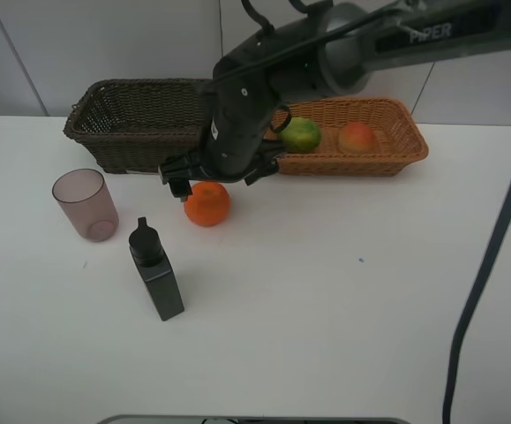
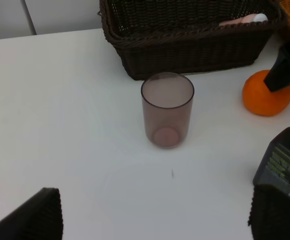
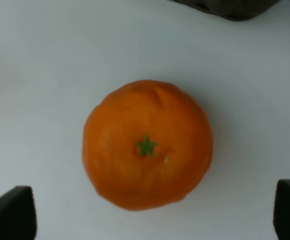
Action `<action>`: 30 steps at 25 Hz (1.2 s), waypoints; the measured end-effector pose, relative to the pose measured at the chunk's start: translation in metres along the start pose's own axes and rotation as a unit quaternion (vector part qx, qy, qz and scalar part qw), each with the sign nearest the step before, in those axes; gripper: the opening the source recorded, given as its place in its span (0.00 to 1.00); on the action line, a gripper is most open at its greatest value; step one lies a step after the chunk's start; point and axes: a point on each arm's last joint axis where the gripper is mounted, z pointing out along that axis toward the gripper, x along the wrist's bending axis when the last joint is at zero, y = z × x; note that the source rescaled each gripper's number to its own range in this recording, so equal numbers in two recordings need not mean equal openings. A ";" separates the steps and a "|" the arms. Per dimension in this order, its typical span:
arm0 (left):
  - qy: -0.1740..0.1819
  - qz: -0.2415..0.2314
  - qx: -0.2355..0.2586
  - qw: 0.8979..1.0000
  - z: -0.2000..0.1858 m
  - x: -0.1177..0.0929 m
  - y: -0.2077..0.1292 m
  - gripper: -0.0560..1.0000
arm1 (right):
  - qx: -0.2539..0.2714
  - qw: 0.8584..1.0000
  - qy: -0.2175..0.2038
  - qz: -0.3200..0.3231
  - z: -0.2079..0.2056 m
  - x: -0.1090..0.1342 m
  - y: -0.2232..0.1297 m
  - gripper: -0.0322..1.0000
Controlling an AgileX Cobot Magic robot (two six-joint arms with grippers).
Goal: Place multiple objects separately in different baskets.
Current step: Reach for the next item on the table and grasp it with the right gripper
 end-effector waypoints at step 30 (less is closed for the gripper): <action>0.000 0.000 0.000 1.000 0.000 0.000 0.000 0.96 | -0.056 0.998 0.026 -0.032 0.038 0.008 0.000 1.00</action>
